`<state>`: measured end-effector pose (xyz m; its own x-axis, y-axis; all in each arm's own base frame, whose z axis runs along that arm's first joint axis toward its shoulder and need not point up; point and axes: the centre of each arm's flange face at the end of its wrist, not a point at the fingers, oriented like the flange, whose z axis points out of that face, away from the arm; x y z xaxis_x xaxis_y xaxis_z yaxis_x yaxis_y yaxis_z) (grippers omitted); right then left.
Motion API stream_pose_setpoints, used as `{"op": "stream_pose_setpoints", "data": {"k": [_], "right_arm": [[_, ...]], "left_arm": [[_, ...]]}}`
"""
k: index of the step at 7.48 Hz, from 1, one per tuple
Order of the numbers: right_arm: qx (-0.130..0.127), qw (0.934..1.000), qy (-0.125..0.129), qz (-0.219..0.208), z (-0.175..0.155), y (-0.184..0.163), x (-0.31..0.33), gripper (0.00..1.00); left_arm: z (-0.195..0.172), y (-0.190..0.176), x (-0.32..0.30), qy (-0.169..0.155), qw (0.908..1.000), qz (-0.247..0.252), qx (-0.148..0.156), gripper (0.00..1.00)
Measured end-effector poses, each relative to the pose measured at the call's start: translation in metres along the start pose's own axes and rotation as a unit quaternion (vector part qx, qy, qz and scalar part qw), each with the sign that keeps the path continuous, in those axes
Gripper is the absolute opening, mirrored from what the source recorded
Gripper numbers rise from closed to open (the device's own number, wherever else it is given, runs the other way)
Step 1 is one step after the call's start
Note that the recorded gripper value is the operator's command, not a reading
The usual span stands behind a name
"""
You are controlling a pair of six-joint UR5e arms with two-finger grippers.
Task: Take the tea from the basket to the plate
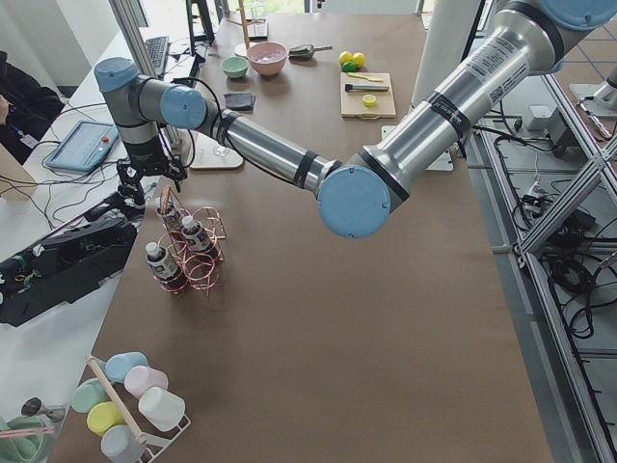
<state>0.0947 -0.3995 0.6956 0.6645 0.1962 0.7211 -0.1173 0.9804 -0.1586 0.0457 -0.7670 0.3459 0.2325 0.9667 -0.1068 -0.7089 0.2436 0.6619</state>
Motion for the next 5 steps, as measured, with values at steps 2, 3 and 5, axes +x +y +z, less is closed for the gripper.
{"op": "stream_pose_setpoints", "data": {"k": [2,3,5], "right_arm": [[0.0,1.0,0.0,0.0,0.0,0.0,0.0,1.0],[0.0,1.0,0.0,0.0,0.0,0.0,0.0,1.0],[0.0,1.0,0.0,0.0,0.0,0.0,0.0,1.0]], "left_arm": [[0.008,0.006,-0.003,-0.002,1.0,0.007,0.001,0.92],[0.011,0.008,-0.005,-0.002,1.0,0.007,0.001,0.78],[0.016,0.007,-0.004,0.0,1.0,0.01,0.001,0.5]]}}
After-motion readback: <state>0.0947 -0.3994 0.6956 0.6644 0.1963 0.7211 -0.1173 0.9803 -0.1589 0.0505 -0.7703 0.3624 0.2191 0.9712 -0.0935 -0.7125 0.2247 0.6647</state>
